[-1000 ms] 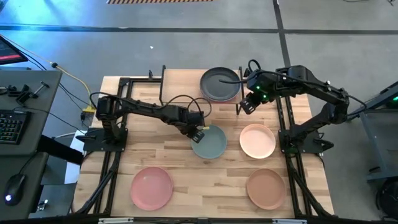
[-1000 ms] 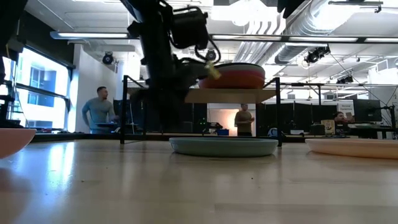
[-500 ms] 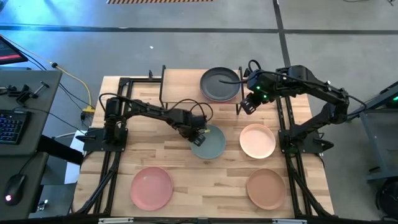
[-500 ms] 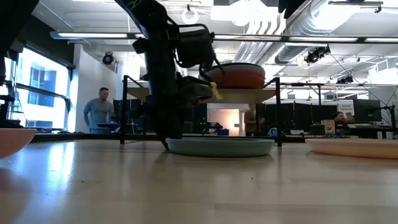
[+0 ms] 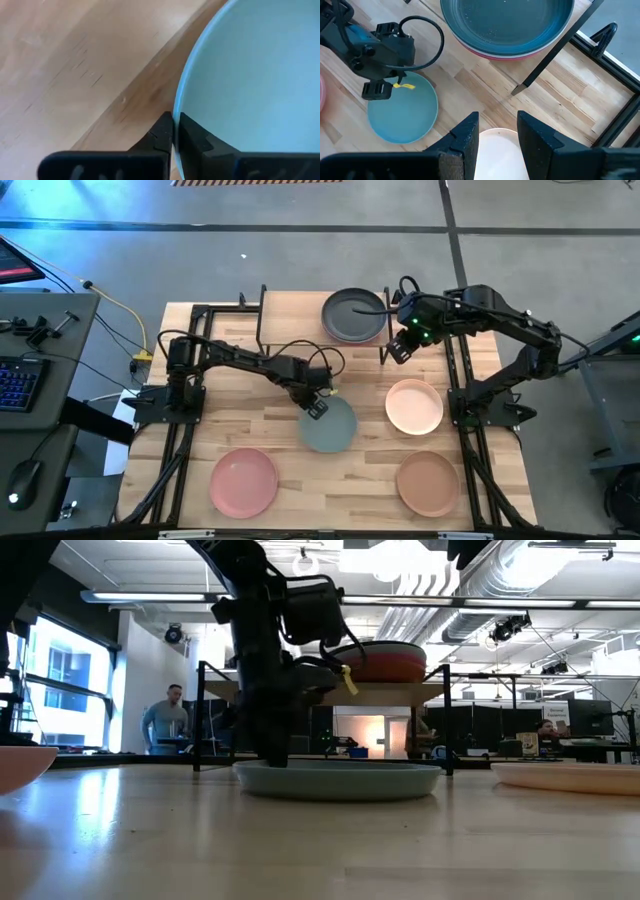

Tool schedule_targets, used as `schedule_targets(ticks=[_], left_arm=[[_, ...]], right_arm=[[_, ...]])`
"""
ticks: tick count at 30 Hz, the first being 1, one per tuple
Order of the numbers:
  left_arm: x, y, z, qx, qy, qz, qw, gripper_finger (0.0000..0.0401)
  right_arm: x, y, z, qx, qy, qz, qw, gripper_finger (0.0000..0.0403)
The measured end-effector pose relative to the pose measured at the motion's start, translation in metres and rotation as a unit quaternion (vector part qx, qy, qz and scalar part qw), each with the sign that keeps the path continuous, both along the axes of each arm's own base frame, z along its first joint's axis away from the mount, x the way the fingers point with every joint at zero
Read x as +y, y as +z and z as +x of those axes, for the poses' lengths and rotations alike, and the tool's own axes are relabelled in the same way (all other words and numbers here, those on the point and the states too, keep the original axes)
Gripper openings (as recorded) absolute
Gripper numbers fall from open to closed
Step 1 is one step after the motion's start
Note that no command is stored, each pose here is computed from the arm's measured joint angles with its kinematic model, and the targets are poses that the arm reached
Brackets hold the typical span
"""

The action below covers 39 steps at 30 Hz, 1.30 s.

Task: Place and stack plates onto a shelf
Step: Put the gray plate on the shelf

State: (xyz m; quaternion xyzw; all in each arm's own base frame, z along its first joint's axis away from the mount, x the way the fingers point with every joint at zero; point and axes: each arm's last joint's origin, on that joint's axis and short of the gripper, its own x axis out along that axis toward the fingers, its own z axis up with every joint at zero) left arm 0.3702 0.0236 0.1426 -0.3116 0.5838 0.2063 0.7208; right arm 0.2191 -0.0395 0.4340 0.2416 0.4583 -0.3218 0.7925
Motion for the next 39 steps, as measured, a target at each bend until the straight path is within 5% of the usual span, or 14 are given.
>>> schedule_targets(ticks=[9,19,29,39], left_arm=[[-0.006,0.013,-0.003,-0.011,-0.043,0.002,0.999,0.0002],[-0.007,0.082,-0.030,-0.076,-0.070,0.025,0.994,0.0001],[0.021,0.159,-0.080,-0.173,-0.019,0.073,0.982,0.0001],[0.071,0.201,-0.132,-0.224,0.078,0.162,0.958,0.0001]], right_arm=[[0.000,0.000,0.000,-0.001,0.000,0.000,1.000,0.0113],[0.000,0.000,0.000,-0.001,-0.004,0.001,1.000,0.0113],[0.000,0.000,0.001,-0.007,-0.013,0.003,1.000,0.0113],[-0.001,0.000,0.001,-0.009,-0.020,-0.003,1.000,0.0113]])
